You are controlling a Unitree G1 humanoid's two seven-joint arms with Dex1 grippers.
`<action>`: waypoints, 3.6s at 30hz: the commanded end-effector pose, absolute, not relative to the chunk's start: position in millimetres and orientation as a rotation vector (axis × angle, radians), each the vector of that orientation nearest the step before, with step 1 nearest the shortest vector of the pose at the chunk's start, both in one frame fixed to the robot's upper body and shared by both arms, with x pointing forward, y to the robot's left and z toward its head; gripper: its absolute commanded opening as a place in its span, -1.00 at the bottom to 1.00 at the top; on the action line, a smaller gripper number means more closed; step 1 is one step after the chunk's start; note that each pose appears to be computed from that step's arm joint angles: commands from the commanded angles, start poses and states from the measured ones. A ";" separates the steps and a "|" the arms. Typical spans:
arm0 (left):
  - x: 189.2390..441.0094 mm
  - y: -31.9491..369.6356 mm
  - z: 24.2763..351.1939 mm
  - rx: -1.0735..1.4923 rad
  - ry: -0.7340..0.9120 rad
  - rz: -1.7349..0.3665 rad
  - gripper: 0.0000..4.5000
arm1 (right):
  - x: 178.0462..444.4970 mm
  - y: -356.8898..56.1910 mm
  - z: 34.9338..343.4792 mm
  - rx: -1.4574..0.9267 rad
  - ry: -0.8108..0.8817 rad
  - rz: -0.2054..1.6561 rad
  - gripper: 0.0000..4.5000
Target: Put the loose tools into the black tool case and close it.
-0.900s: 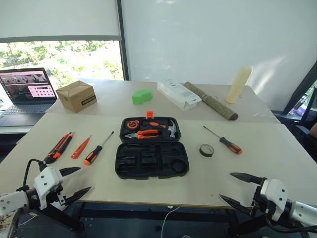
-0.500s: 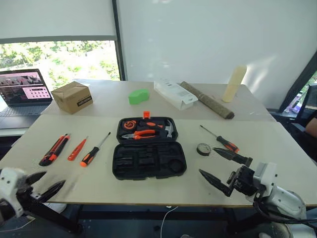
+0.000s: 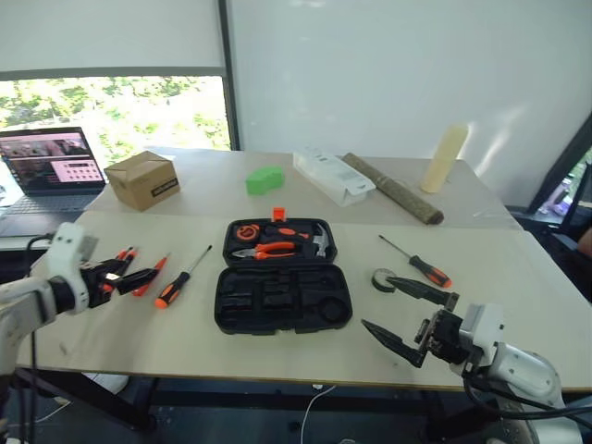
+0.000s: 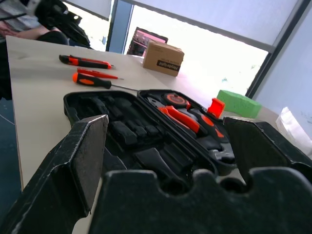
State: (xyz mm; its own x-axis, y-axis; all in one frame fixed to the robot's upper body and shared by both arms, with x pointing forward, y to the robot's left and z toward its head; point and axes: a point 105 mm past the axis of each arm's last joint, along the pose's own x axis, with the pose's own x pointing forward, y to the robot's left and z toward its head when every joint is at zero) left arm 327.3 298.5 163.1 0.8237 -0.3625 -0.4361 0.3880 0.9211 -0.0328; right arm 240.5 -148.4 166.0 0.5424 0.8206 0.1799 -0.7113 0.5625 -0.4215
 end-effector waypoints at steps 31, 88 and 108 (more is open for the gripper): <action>402.9 137.4 174.0 1.080 0.267 -1.203 -0.63 | 228.9 -169.1 175.7 -0.375 -0.364 0.826 1.00; 403.9 137.8 143.5 0.790 0.188 -1.160 -0.95 | 227.4 -156.8 168.5 -0.325 -0.342 0.818 1.00; 392.4 131.9 103.9 0.773 0.281 -1.152 -0.95 | 228.8 -171.7 163.7 -0.319 -0.315 0.748 1.00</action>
State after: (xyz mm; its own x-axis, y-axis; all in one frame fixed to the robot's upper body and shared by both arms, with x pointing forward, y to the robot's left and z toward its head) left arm 401.7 129.5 122.0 0.4509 -0.6942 -0.5610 0.8647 0.1841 0.4673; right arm 229.4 -162.1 157.8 0.6616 0.7362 0.1425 -0.6508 0.6581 -0.3787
